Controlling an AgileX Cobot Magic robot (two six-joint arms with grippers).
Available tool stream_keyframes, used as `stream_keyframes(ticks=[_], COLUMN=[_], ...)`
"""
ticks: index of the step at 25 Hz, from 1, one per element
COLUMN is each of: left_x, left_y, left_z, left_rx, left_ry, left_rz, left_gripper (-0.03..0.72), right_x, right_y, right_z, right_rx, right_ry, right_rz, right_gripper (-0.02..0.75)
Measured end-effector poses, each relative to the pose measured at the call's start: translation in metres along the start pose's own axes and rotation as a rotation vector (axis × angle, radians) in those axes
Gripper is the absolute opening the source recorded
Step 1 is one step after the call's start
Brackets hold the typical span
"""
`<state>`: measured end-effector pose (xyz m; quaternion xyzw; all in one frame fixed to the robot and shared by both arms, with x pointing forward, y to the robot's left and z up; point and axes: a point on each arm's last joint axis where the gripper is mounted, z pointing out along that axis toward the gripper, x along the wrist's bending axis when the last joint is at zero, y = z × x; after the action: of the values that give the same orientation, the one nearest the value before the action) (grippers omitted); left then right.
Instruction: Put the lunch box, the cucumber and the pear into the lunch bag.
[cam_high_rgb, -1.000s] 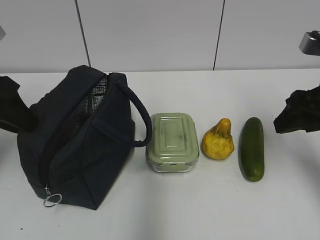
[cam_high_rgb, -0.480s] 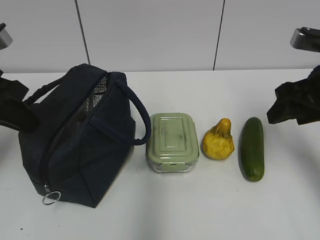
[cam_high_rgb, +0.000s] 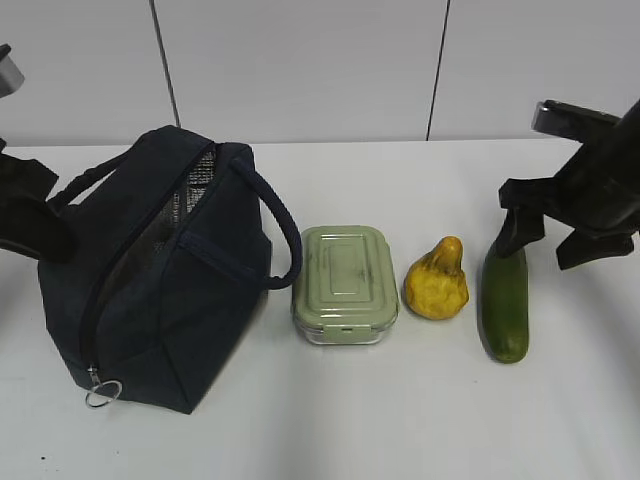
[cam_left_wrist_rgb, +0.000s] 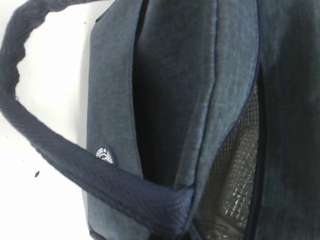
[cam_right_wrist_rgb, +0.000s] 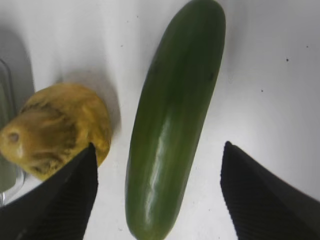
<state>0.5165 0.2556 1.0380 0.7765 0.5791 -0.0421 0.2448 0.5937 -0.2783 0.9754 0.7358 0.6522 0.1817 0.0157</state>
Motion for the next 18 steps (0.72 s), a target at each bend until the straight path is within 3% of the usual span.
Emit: stream_keyframes(ticks=[9,18], left_x=[0.0,0.0], left_y=[0.0,0.002], left_z=[0.0,0.0], left_rx=[-0.002,-0.019], left_ry=[0.0,-0.001], left_rz=[-0.001,-0.004], left_gripper=[-0.015,-0.015], right_x=[-0.007,-0.012], right_y=[0.022,0.019], right_z=[0.043,0.068], right_rx=[0.102,0.205], right_ry=[-0.022,-0.034], right_rz=[0.032,0.049], right_gripper=[0.589,0.582])
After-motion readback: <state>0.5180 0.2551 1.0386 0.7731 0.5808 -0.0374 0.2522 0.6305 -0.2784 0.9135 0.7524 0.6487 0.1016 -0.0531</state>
